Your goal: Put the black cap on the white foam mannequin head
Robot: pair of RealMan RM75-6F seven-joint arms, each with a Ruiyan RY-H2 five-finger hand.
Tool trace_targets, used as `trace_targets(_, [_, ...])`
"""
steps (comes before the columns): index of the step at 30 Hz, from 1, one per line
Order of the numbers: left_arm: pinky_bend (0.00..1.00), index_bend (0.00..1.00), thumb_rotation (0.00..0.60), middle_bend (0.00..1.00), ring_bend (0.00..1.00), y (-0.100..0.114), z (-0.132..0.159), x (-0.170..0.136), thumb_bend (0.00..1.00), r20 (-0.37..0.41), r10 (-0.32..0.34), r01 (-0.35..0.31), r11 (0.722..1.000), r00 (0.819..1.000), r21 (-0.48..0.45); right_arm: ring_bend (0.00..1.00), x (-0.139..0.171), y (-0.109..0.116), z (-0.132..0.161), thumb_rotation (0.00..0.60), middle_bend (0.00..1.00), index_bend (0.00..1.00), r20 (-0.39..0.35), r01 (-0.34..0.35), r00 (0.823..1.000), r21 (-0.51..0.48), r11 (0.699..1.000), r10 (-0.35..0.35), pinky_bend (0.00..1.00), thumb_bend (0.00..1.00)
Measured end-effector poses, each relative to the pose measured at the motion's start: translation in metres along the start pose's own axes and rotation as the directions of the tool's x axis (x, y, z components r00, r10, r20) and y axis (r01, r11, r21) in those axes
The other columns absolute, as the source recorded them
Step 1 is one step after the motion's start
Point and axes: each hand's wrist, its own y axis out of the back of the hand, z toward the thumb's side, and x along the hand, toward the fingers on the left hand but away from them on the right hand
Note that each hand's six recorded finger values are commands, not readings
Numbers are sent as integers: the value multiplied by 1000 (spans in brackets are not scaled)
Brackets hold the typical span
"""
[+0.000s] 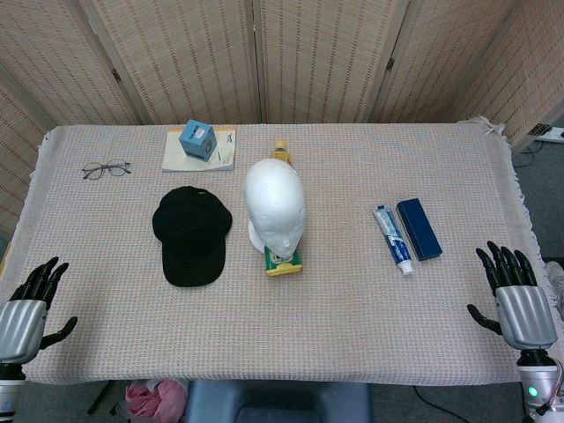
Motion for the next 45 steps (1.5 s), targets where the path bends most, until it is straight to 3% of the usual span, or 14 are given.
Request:
trace_targets(7, [290, 15, 600, 60, 93, -2, 4, -1, 270, 10, -7, 7, 1000, 1000, 4, 0, 2, 2, 1, 600, 0, 0, -6, 3, 1000, -5, 1000, -3, 0, 128])
trace_targets(11, [290, 77, 600, 68, 94, -9, 12, 1, 271, 38, -16, 16, 1000, 999, -13, 0, 6, 4, 1, 600, 0, 0, -8, 7, 1000, -8, 1000, -7, 0, 128])
trace_targets(13, [319, 123, 600, 122, 125, -15, 19, 3, 270, 61, -23, 23, 1000, 998, -13, 0, 7, 6, 0, 600, 0, 0, -7, 7, 1000, -15, 1000, -7, 0, 128])
trace_targets(15, [385, 201, 600, 255, 217, -22, 27, 5, 270, 90, -17, 18, 1000, 996, -9, 0, 8, 7, 1, 600, 0, 0, -11, 11, 1000, -20, 1000, -11, 0, 127])
trace_targets(17, [418, 260, 600, 323, 266, -29, 35, 7, 271, 117, -5, 6, 1000, 993, -7, 0, 9, 9, 3, 600, 0, 0, -20, 17, 1000, -22, 1000, -18, 0, 127])
trace_targets(20, [454, 301, 600, 336, 278, -43, 51, 10, 271, 157, 15, -14, 1000, 987, -5, 0, 12, 13, 5, 600, 0, 0, -31, 29, 999, -29, 999, -30, 0, 133])
trace_targets(26, [461, 332, 600, 410, 291, -66, 77, 17, 270, 183, 33, -33, 999, 982, -4, 0, 16, 17, 4, 600, 0, 0, -39, 32, 999, -45, 998, -34, 0, 135])
trace_targets(36, [461, 317, 600, 411, 291, -100, 116, 37, 270, 210, 26, -41, 997, 977, 65, 0, 18, 19, 4, 600, 0, 0, -53, 22, 998, -65, 998, -26, 0, 139])
trace_targets(45, [461, 312, 600, 411, 287, -116, 130, 53, 270, 240, 33, -68, 988, 970, 139, 0, 19, 22, 2, 600, 0, 0, -54, 21, 998, -74, 997, -25, 0, 143])
